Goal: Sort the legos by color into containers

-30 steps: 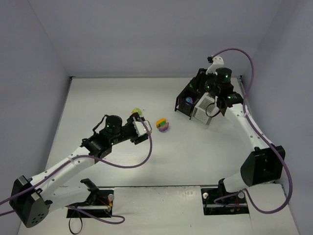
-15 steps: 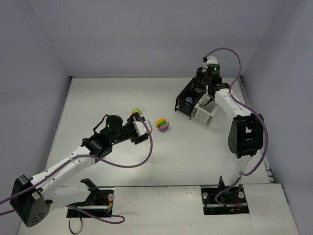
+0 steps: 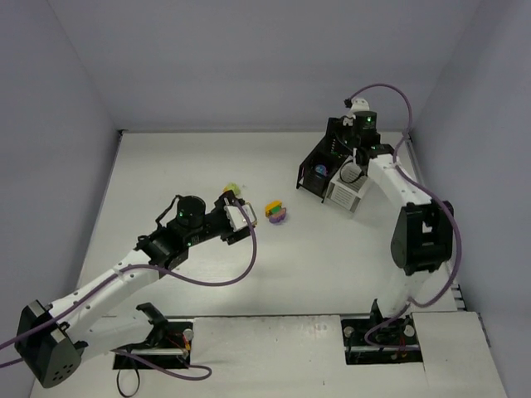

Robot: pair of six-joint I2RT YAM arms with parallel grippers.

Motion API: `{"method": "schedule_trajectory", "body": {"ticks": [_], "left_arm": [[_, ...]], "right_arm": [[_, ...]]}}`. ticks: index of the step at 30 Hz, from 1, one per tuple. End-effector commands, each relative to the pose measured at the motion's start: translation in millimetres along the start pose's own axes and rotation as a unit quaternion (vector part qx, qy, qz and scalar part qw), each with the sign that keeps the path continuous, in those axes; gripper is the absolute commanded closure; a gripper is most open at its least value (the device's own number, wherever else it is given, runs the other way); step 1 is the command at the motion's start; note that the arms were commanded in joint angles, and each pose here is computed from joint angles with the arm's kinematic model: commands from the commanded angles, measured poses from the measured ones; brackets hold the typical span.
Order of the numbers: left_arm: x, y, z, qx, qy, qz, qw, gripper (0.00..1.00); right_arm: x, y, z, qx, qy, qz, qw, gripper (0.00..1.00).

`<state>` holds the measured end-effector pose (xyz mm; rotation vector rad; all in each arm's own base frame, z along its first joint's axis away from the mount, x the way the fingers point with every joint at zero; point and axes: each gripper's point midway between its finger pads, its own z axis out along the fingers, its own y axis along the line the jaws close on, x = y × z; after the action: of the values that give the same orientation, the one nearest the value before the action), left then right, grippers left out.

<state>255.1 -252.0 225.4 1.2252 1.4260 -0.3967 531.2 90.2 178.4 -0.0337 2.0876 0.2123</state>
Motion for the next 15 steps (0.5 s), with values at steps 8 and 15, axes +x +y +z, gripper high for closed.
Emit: {"method": "schedule_trajectory", "body": {"ticks": [8,15], "left_arm": [[-44.1,20.3,-9.9,-0.031,-0.07,0.028,0.997,0.79],[-44.2,21.3,-11.0,-0.035,-0.069,0.028,0.997,0.8]], "right_arm": [[-14.8,147.2,-141.3,-0.293,-0.04,0.021,0.955,0.32],[26.6,239.4,-207.5,-0.443,-0.005,0.017,0.896,0.31]]}}
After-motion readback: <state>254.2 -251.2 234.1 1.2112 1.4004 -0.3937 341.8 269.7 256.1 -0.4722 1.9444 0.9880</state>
